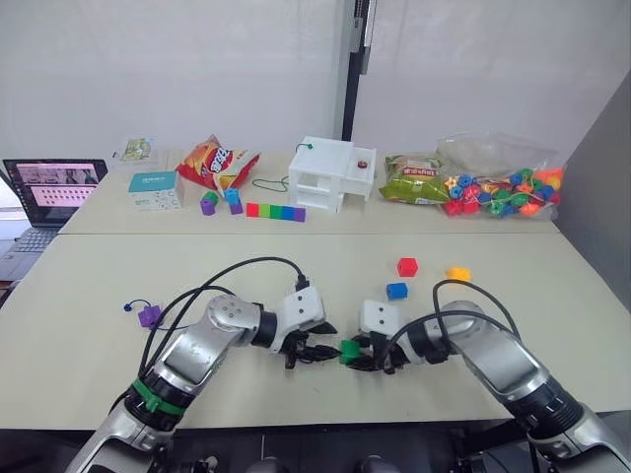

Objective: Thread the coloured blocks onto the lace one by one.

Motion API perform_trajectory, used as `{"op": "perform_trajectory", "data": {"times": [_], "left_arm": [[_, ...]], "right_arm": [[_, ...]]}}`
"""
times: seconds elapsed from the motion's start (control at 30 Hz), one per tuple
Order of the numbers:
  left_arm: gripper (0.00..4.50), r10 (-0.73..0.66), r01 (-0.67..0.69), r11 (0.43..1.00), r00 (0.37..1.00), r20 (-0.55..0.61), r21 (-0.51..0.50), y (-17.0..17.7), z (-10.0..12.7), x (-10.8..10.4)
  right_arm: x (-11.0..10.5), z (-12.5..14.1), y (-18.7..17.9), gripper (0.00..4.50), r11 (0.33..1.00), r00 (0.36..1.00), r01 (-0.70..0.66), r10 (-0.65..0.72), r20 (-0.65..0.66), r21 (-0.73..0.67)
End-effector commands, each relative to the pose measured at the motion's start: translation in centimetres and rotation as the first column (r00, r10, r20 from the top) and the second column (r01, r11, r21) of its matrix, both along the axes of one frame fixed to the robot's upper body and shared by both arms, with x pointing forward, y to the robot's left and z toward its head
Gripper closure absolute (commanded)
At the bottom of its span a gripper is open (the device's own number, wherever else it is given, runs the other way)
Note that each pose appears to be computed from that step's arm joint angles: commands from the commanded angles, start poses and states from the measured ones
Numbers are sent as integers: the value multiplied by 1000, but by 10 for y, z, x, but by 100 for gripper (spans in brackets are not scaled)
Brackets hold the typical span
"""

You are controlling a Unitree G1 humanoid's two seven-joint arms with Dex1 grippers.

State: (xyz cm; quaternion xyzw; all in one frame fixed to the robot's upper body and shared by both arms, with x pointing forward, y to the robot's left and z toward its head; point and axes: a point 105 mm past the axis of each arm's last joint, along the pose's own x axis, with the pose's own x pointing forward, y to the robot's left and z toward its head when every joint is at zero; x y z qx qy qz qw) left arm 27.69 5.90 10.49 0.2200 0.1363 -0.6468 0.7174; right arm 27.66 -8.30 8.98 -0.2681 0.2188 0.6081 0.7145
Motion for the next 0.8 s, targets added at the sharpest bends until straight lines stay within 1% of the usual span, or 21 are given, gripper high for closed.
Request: {"op": "perform_trajectory", "data": {"times": [0.03, 0.17, 0.27, 0.3, 0.4, 0.47, 0.5, 0.63, 0.8], "left_arm": [[249, -48, 48, 999, 998, 37, 7, 3, 0, -3], [249, -32, 29, 998, 998, 56, 50, 7, -11, 6], [249, -39, 35, 997, 997, 61, 67, 9, -16, 8], [276, -32, 27, 997, 997, 65, 72, 9, -17, 10], [360, -66, 63, 995, 997, 39, 74, 10, -21, 3], [432, -79, 77, 996, 996, 31, 55, 6, -19, 0], [450, -79, 77, 996, 996, 33, 47, 4, -18, 0], [450, -96, 94, 995, 995, 40, 36, -6, -16, -1], [450, -83, 82, 997, 993, 81, 13, -26, -10, 8]], "right_arm": [[-3, 4, 3, 330, 1000, 1000, -21, 21, 12, 6], [-3, 5, 3, 330, 1000, 1000, -20, 20, 13, 7], [-3, 6, 4, 330, 1000, 1000, -20, 20, 13, 9], [-3, 6, 4, 330, 1000, 1000, -19, 19, 13, 9], [-4, 6, 3, 330, 1000, 1000, -15, 15, 14, 10], [-4, 6, 3, 330, 1000, 1000, -13, 13, 14, 10], [-4, 6, 3, 330, 1000, 1000, -12, 12, 14, 9], [-3, 6, 3, 330, 1000, 1000, -10, 10, 14, 8], [-5, 4, 7, 330, 1000, 1000, -17, 17, 15, 8]]}}
